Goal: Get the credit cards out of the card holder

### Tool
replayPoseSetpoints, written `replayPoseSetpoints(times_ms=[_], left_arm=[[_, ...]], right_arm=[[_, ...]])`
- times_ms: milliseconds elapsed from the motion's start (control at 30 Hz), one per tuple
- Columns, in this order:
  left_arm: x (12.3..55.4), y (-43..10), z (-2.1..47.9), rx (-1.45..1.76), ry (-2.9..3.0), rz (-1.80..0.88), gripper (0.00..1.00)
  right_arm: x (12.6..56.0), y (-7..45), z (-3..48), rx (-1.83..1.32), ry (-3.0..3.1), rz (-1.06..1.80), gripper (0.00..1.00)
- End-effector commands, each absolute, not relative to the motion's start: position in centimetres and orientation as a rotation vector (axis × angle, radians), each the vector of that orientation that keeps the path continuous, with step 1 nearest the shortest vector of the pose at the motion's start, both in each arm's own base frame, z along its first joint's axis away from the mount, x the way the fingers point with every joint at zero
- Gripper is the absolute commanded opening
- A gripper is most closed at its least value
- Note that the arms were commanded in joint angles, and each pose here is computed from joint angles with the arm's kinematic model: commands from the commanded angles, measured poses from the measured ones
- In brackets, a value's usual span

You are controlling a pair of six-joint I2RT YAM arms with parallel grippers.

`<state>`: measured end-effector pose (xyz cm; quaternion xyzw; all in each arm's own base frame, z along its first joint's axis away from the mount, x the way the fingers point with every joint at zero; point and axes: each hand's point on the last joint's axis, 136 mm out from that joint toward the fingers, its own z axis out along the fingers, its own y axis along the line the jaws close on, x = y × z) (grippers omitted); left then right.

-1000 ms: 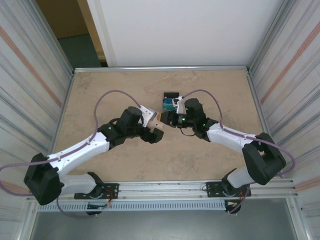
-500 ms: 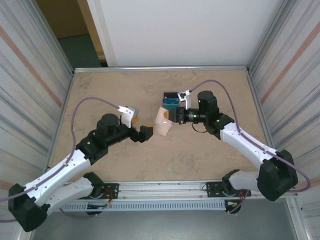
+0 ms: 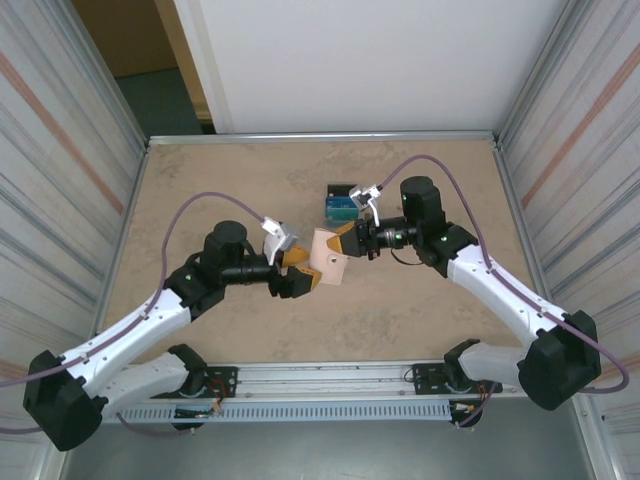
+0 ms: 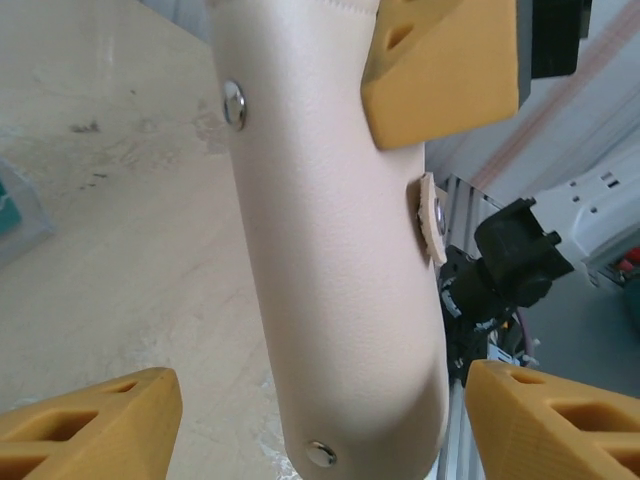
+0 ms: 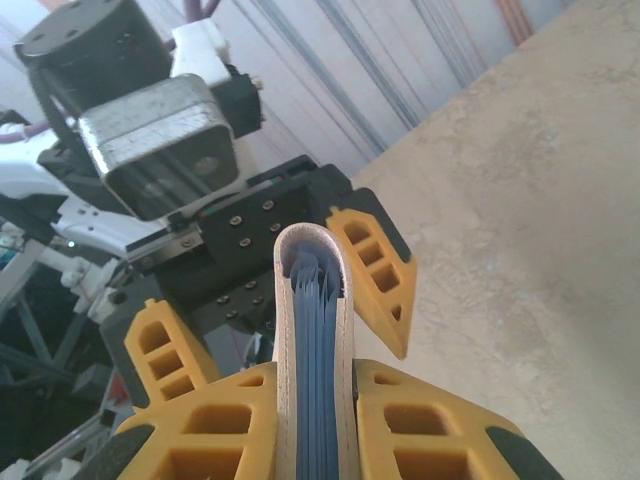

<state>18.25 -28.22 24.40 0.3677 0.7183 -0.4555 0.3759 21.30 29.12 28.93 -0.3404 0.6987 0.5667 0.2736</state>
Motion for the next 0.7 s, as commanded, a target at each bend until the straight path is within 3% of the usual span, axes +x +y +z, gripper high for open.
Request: replayPoseSetpoints(times_ms=[0, 167, 267, 467, 667], left_arm=[[17.4, -28.7, 26.7, 1.020, 1.713, -1.221, 0.72], [17.4, -28.9, 26.4, 1.031, 1.694, -1.241, 0.67], [17.6, -29.1, 26.6, 1.011, 1.650, -1.259, 0.55], [17.6, -29.3, 26.5, 1.007, 1.649, -1.301, 0.47], [17.5, -29.6, 25.8, 1.023, 1.693, -1.334, 0.31]], right_arm=[[20.2, 29.1, 31.3, -1.021, 1.775, 1.554, 0.00], [19.6, 29.4, 31.9, -1.066, 1.741, 1.591, 0.00], [19.4, 29.7, 31.8, -1.087, 1.733, 1.596, 0.01], [19.3, 30.1, 31.7, -1.110, 1.721, 1.601, 0.01], [19.6, 30.2, 31.7, -1.107, 1.718, 1.585, 0.01]])
